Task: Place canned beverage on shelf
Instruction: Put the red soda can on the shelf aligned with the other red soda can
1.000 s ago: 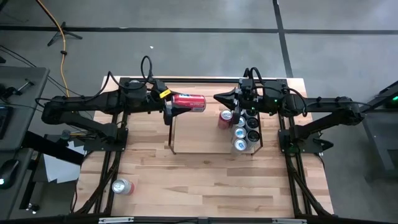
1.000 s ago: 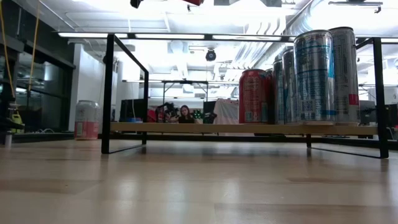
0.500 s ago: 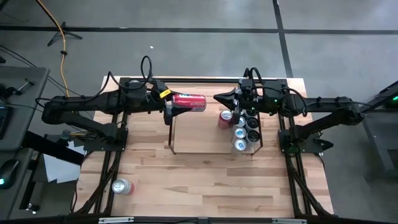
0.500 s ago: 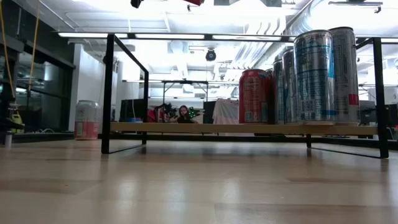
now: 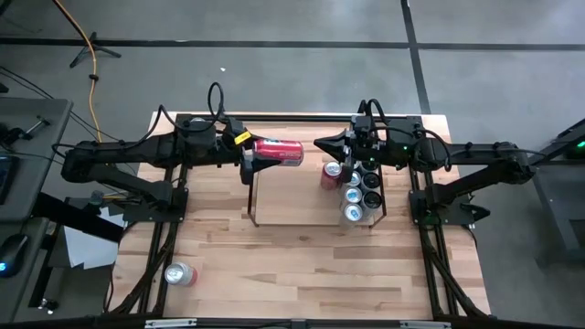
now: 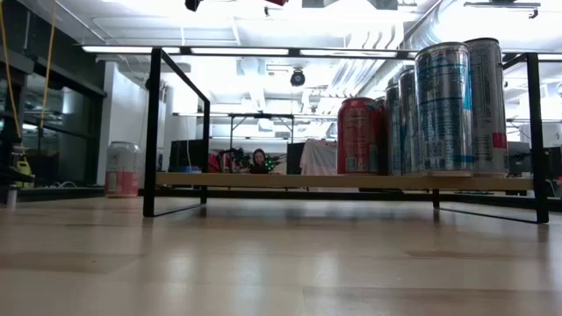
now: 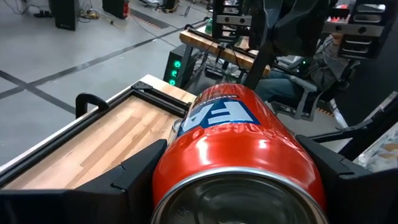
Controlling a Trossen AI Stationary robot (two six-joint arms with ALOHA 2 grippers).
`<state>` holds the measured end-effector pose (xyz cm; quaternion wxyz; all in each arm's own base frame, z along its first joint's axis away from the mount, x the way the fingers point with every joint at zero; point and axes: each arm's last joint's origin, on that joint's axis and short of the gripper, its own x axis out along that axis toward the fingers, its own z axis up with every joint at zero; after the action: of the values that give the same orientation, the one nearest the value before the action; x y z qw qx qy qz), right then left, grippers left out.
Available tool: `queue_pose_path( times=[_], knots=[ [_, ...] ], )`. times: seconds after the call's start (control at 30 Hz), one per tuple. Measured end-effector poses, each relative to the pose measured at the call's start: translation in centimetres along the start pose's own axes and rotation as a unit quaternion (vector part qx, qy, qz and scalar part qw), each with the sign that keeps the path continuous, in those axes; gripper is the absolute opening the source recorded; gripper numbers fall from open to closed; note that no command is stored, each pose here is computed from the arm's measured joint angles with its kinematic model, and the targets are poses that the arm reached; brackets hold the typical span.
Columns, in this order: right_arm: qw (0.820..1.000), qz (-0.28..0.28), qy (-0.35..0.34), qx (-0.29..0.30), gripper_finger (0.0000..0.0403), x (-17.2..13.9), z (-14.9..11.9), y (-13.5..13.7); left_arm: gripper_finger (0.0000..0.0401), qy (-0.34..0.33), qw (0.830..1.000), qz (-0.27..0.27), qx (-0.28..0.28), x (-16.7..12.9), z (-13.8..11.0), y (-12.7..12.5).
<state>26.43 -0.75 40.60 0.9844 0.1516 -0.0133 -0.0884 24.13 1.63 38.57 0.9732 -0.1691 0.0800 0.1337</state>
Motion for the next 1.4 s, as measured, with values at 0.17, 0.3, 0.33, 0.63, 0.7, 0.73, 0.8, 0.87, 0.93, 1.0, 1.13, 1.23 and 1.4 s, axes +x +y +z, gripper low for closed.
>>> queue_pose_path(
  times=[0.17, 0.3, 0.33, 0.63, 0.7, 0.73, 0.8, 0.87, 0.93, 1.0, 1.13, 1.23, 1.4],
  knots=[
    [1.0, -0.002, -0.001, 0.0, 0.0, 0.0, 0.0, 0.0, 0.025, 0.0, 1.0, 0.0, -0.003, 0.0, 0.0, 0.0],
    [1.0, -0.002, -0.001, 0.0, 0.0, 0.0, 0.0, 0.0, 0.025, 0.0, 1.0, 0.0, -0.003, 0.0, 0.0, 0.0],
    [1.0, -0.002, -0.001, 0.0, 0.0, 0.0, 0.0, 0.0, 0.025, 0.0, 1.0, 0.0, -0.003, 0.0, 0.0, 0.0],
    [1.0, -0.001, -0.001, 0.004, 0.0, 0.0, 0.0, 0.0, 0.025, 0.009, 1.0, 0.004, -0.001, 0.0, -0.2, 0.1],
    [1.0, -0.001, -0.001, 0.004, 0.0, 0.0, 0.0, 0.0, 0.025, 0.023, 1.0, 0.009, 0.005, 0.0, -0.4, 0.2],
    [1.0, -0.001, -0.001, 0.004, 0.0, 0.0, 0.0, 0.0, 0.025, 0.031, 0.999, 0.012, 0.008, 0.0, -0.6, 0.2],
    [1.0, -0.001, -0.001, 0.005, 0.0, 0.0, 0.0, 0.0, 0.025, 0.044, 0.999, 0.017, 0.012, -0.1, -0.9, 0.3],
    [1.0, -0.001, -0.001, 0.004, 0.0, 0.0, 0.0, 0.0, 0.025, 0.05, 0.998, 0.019, 0.013, -0.1, -1.0, 0.4],
    [1.0, -0.001, -0.001, 0.004, 0.0, 0.0, 0.0, 0.0, 0.025, 0.051, 0.998, 0.019, 0.013, -0.1, -1.0, 0.4],
    [1.0, -0.001, 0.0, 0.004, 0.0, 0.0, 0.0, 0.0, 0.025, 0.051, 0.998, 0.02, 0.013, -0.1, -1.0, 0.4],
    [1.0, -0.002, 0.005, 0.003, 0.0, 0.0, -0.1, 0.0, 0.025, 0.051, 0.998, 0.02, 0.013, -0.1, -1.0, 0.4],
    [1.0, -0.001, 0.008, 0.003, 0.0, 0.0, -0.2, 0.0, 0.025, 0.059, 0.998, 0.013, 0.014, 0.1, -1.1, 0.4],
    [1.0, -0.001, 0.008, 0.001, 0.0, 0.0, -0.1, 0.0, 0.025, 0.083, 0.996, -0.007, 0.012, 0.6, -1.6, 0.2]
  ],
)
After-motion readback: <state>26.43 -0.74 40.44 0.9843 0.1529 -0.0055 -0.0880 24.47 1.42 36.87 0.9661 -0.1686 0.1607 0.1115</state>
